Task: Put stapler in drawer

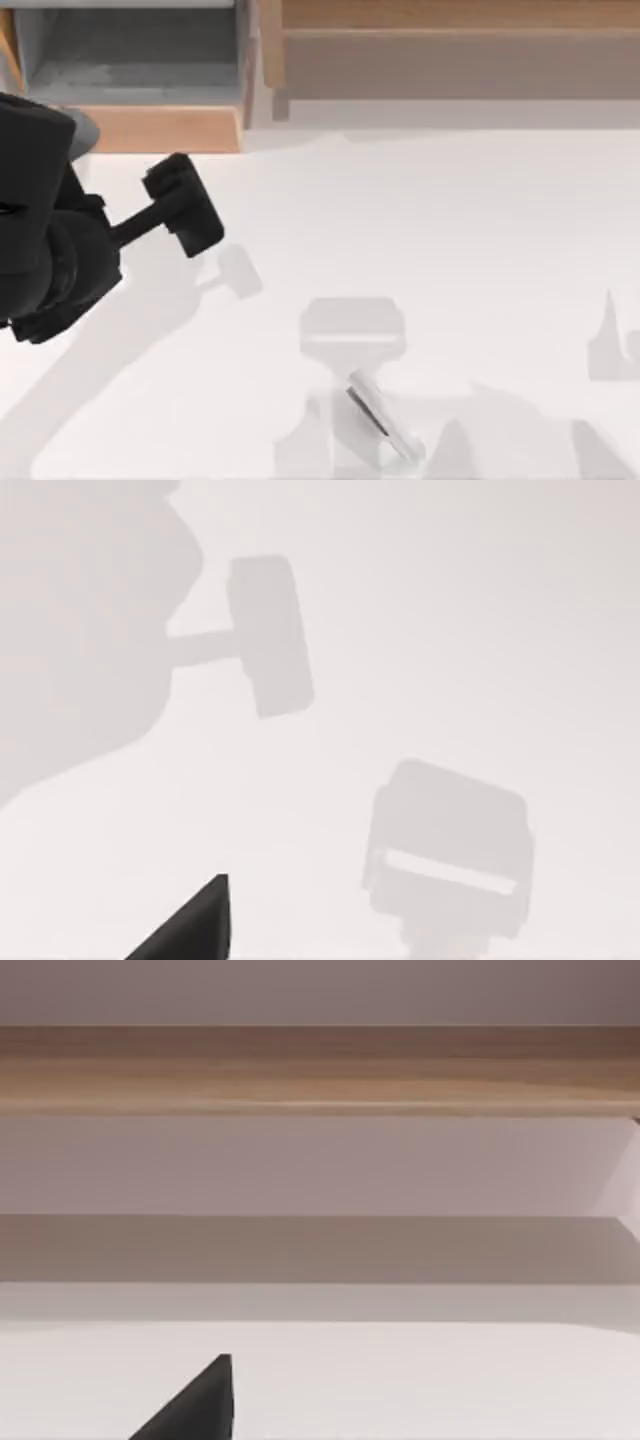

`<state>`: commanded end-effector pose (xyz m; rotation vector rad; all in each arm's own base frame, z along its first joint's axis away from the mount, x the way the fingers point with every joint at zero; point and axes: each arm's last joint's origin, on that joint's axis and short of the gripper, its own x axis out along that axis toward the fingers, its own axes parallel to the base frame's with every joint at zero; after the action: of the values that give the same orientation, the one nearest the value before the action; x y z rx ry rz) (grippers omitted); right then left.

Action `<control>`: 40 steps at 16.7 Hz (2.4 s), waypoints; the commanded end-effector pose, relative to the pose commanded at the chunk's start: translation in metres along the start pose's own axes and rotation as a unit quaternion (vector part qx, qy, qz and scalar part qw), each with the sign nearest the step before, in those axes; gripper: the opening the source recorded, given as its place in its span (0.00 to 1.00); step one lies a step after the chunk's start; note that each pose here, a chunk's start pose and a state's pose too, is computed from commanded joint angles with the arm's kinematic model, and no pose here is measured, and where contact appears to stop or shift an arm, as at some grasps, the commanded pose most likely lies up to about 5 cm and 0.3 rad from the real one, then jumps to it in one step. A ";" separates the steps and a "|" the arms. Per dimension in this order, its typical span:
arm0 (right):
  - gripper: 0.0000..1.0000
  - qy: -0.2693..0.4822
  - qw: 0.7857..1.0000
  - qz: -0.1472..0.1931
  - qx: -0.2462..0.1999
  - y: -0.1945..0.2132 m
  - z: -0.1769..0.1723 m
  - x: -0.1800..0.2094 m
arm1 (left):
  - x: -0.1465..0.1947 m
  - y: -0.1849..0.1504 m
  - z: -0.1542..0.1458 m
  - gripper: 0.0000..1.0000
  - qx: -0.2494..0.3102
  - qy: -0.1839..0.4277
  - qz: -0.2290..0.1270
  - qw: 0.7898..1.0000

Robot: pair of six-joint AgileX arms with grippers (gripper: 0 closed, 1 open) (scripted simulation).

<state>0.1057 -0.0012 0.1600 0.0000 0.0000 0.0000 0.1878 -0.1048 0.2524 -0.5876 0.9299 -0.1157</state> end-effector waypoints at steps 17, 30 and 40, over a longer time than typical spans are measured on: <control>1.00 0.000 1.000 0.000 0.000 0.000 0.000 0.000 | 0.153 -0.146 -0.113 1.00 -0.151 0.196 0.320 0.915; 1.00 0.000 1.000 0.000 0.000 0.000 0.000 0.000 | 0.188 -0.120 -0.136 1.00 -0.151 0.196 0.320 0.915; 1.00 0.000 1.000 0.000 0.000 0.000 0.000 0.000 | 0.188 -0.120 -0.136 0.32 -0.151 0.196 0.320 0.915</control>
<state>0.1057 -0.0012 0.1600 0.0000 0.0000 0.0000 0.2139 -0.3270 0.1176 -0.5230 1.5073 0.5287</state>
